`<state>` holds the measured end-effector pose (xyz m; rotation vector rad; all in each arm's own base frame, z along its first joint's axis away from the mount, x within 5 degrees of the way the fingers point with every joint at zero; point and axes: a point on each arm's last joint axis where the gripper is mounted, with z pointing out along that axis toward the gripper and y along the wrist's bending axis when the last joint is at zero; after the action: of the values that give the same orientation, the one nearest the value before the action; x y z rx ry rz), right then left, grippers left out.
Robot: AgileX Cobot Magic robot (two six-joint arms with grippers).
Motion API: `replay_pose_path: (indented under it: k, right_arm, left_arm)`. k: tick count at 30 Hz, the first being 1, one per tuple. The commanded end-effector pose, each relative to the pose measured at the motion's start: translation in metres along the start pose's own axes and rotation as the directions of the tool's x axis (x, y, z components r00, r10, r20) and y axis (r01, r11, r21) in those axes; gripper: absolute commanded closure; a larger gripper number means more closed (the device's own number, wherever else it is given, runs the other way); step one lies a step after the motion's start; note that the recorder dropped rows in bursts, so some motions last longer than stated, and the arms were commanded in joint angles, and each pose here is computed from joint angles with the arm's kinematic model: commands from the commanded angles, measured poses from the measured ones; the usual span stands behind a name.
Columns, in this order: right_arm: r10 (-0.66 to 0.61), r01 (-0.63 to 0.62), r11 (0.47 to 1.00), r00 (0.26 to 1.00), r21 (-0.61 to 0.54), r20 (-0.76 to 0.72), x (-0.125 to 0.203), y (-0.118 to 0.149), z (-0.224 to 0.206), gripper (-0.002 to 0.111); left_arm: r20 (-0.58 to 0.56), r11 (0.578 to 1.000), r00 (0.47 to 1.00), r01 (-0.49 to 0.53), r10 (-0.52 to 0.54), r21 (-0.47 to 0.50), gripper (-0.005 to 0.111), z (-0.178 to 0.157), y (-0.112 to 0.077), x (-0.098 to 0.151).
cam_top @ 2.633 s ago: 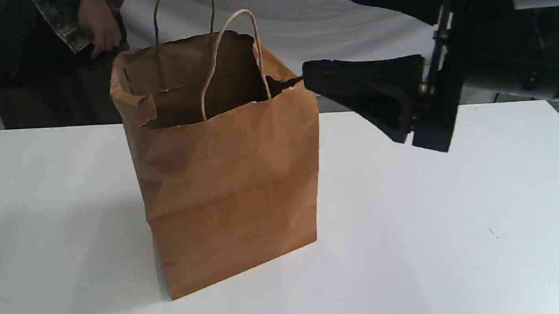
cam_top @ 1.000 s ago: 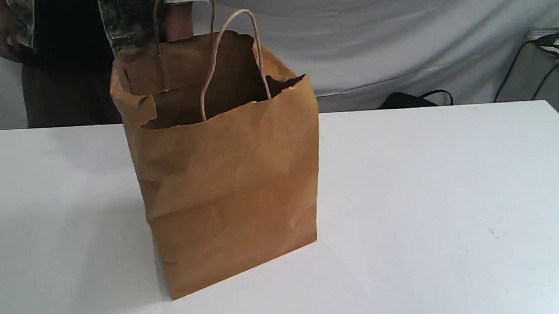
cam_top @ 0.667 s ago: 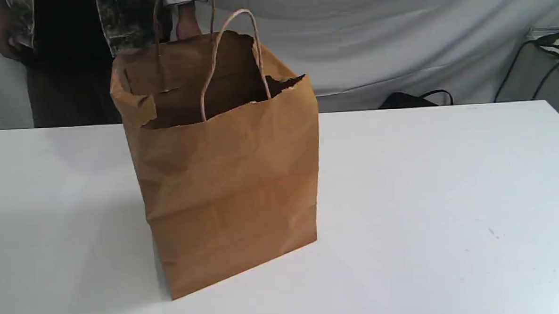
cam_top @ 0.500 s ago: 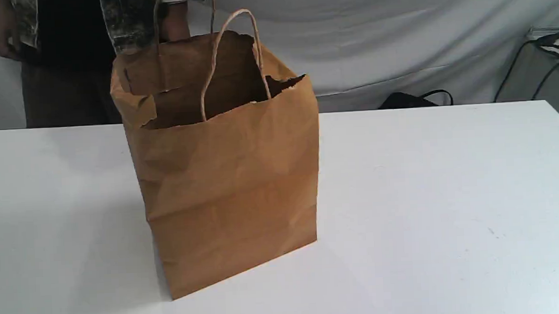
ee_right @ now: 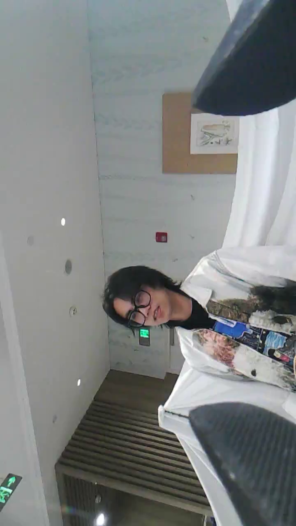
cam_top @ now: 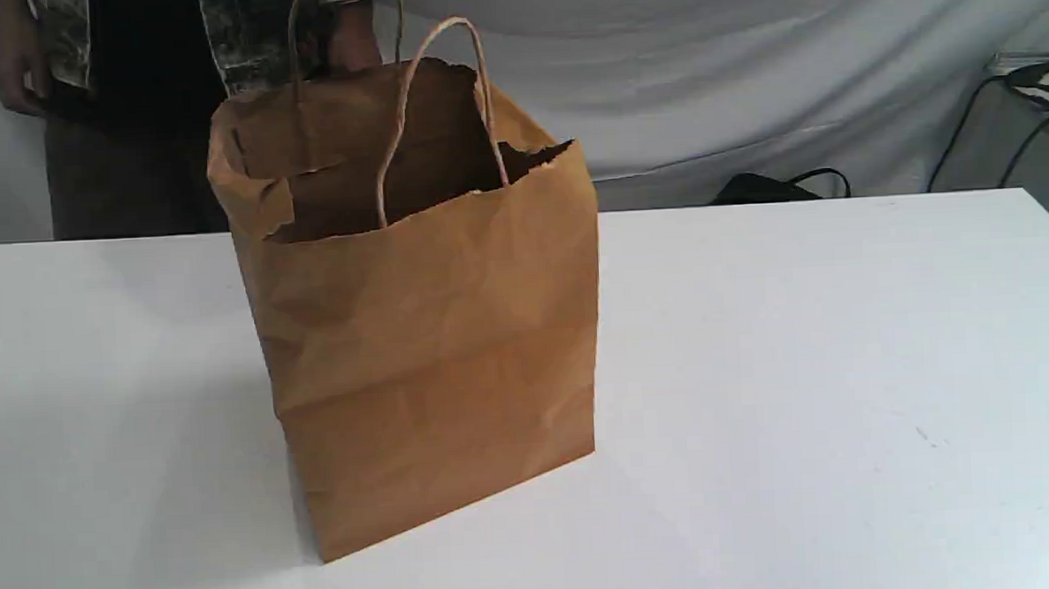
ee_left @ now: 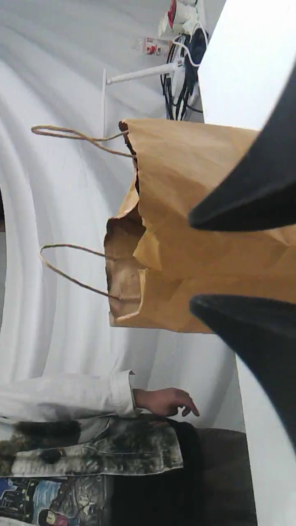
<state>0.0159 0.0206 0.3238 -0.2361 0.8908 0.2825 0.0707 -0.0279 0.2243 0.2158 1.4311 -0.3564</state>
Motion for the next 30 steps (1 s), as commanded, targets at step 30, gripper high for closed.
replay_pose_path:
  k: [30]
  right_arm:
    - [0.015,-0.015,1.0,1.0,0.011,-0.01,0.002,-0.001,-0.001,0.016]
  left_arm:
    - [-0.239,0.952,0.924,0.272,-0.3,-0.143,0.078,-0.004,0.006,0.026]
